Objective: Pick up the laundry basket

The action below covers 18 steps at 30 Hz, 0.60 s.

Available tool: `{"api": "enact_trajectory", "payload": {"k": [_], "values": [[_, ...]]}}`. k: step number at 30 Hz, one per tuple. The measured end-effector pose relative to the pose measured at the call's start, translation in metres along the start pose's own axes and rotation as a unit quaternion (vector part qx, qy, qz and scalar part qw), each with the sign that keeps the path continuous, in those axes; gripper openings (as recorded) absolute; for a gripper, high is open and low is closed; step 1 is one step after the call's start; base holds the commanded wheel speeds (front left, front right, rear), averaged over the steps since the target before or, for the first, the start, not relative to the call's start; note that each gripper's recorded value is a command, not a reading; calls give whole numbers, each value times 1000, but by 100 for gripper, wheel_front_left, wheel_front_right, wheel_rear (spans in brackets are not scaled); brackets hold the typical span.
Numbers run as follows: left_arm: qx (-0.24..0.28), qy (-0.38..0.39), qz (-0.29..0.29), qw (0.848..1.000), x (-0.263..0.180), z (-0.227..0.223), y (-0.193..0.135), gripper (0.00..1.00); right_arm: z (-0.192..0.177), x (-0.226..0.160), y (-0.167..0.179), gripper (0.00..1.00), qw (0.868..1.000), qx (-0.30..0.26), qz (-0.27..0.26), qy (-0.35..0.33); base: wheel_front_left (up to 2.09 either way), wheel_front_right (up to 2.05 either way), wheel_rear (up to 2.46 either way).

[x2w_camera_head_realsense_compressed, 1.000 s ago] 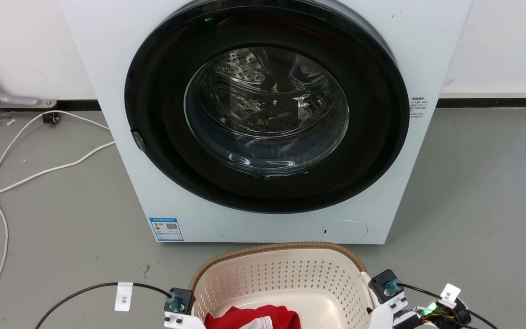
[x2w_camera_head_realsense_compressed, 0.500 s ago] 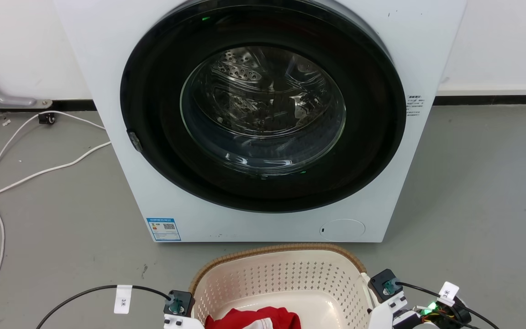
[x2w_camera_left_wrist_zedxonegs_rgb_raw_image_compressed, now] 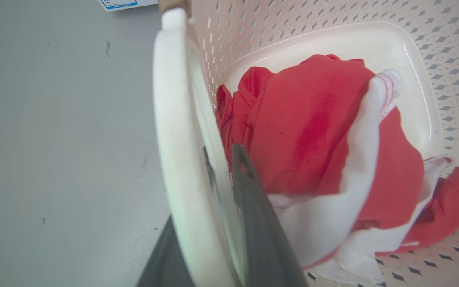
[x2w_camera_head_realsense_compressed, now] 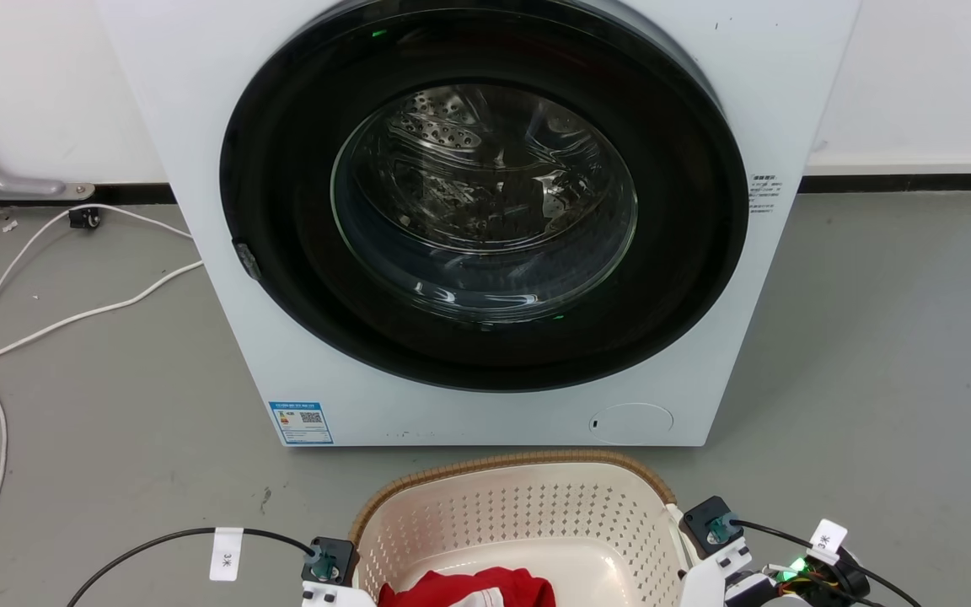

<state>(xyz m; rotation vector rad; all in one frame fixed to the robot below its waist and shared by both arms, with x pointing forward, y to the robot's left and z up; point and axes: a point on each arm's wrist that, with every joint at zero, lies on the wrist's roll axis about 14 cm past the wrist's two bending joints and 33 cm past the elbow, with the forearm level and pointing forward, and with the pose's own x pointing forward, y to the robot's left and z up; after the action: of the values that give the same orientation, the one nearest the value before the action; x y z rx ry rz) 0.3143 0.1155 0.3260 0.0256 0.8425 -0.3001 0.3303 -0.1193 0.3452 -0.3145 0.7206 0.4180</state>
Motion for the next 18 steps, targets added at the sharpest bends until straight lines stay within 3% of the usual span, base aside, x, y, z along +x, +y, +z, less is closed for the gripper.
{"api": "enact_trajectory", "payload": {"k": [18], "values": [[-2,7,-2,1000,0,-3,-1,0,-1,0,1,0,1000,0,1,4,0,0,0]]}}
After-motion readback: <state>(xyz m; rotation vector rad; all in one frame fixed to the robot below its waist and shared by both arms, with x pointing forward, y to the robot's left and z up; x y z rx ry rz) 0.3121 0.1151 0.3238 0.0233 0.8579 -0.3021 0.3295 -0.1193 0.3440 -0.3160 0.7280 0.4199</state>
